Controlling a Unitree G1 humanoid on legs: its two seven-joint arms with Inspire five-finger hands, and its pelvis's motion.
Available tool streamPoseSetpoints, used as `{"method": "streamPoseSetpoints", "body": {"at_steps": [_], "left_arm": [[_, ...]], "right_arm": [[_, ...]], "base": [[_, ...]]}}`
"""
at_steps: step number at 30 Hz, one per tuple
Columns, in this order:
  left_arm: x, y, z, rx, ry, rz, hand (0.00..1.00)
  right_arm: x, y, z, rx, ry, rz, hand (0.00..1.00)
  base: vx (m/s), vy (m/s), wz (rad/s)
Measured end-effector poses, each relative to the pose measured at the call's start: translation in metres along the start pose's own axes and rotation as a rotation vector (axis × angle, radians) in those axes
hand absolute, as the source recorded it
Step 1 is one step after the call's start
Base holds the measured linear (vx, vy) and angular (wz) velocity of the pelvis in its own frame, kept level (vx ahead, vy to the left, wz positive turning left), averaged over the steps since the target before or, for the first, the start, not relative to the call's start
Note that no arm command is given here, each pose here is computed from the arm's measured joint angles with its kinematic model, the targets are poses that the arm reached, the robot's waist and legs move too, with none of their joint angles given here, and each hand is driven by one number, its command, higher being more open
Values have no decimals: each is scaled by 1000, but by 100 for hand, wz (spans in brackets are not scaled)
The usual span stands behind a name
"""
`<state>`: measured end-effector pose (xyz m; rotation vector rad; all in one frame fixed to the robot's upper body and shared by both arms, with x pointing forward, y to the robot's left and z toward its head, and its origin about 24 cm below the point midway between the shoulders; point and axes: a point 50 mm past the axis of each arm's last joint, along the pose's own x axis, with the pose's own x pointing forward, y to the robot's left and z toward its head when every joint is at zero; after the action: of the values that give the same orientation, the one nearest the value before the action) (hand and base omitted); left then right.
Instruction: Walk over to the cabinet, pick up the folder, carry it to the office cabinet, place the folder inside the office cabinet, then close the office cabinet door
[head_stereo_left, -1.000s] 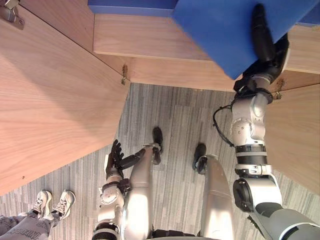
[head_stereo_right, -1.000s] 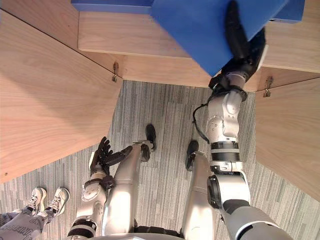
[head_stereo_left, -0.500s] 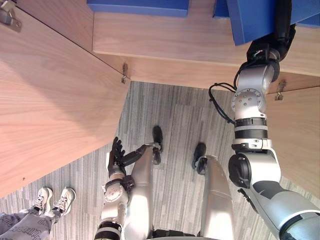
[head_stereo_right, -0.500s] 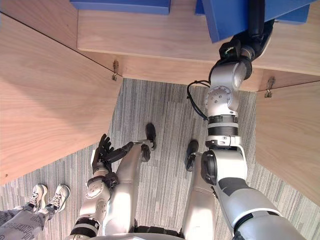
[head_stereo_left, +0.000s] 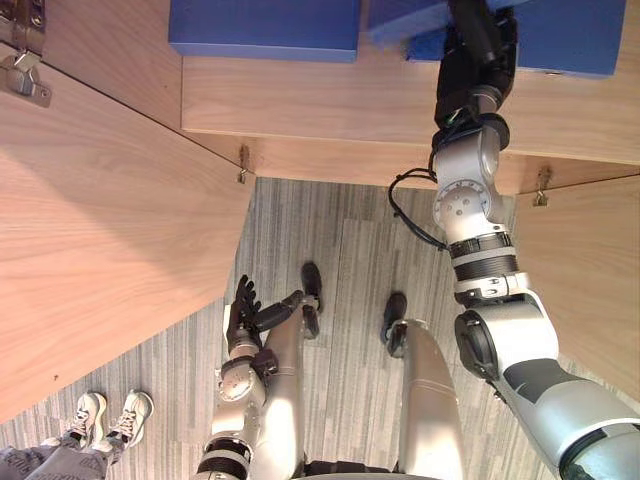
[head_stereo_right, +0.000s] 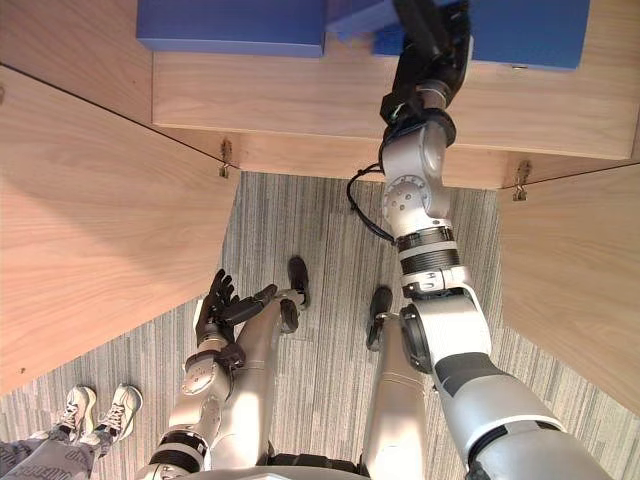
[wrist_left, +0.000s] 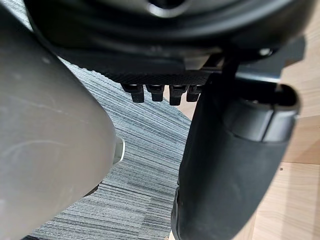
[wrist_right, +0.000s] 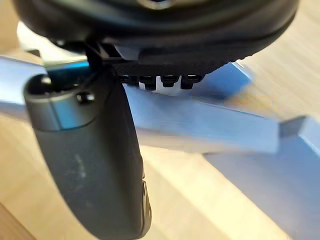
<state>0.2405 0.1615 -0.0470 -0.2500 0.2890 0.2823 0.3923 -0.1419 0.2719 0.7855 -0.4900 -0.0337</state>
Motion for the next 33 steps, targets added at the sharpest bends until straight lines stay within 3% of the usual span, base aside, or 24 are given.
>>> {"method": "streamPoseSetpoints", "body": {"at_steps": [8,22,33], "left_arm": [[0,4,-4,12,16,3,100],[0,15,-14,85,64,-50,100],[-1,20,-17,100,81,-65,100]], "right_arm": [[-1,-33,-9,-160,67,-24,100],[-22,-85,-9,-810,197,240,100],[-41,-101,-10,-755,208,238,100]], "base": [[-17,-18,-1],[6,-19,1],[10,-6,0]]}}
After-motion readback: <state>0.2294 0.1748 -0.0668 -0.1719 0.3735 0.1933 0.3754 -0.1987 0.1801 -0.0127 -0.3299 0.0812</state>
